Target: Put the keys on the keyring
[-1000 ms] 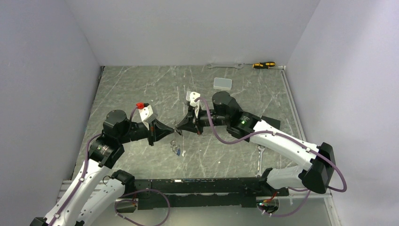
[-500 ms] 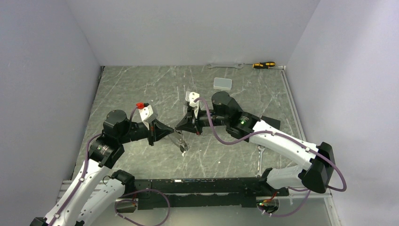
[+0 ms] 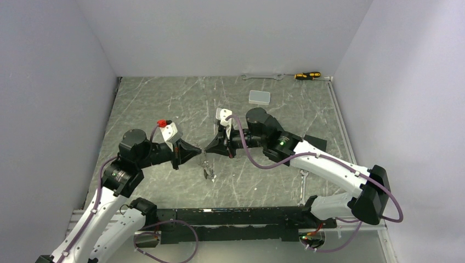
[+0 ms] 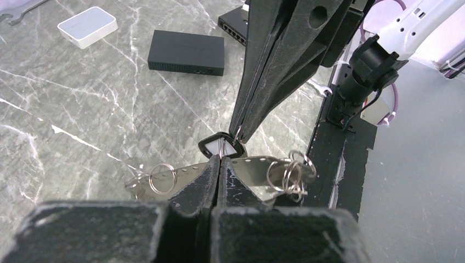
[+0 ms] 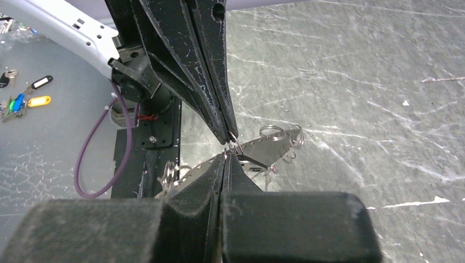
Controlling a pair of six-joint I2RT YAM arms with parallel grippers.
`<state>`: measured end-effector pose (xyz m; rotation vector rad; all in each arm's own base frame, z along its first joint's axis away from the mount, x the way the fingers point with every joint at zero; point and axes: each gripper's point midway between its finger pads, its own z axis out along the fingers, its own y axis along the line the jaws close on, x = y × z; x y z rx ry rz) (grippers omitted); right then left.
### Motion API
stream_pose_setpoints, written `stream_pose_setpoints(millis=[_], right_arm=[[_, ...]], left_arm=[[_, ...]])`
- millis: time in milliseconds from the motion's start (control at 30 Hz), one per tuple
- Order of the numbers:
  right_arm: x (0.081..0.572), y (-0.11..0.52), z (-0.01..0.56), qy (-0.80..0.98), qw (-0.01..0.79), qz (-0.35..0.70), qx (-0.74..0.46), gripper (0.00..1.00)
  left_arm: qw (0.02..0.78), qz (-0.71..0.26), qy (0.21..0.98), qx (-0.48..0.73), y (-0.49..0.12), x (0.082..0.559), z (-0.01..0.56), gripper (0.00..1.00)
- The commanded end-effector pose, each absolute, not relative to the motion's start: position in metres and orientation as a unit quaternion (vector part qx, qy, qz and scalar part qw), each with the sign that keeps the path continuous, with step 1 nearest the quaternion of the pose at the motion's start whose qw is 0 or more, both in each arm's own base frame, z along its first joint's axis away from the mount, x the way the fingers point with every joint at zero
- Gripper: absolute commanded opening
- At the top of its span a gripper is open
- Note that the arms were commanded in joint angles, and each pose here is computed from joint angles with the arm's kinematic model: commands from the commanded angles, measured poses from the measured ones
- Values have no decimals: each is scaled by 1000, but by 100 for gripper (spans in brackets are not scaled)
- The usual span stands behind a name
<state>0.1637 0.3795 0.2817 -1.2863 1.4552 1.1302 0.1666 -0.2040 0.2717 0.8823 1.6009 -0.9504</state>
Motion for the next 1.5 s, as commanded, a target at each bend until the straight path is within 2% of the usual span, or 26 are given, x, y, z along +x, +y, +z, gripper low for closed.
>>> stream_pose_setpoints(millis=[0, 1467], right_arm=[[163, 384, 294, 560, 452, 460, -521, 0], [166, 392, 307, 552, 456, 467, -520, 0]], left_arm=[[545, -388, 638, 381, -204, 168, 290, 0], [534, -400, 635, 389, -208, 166, 287, 0]])
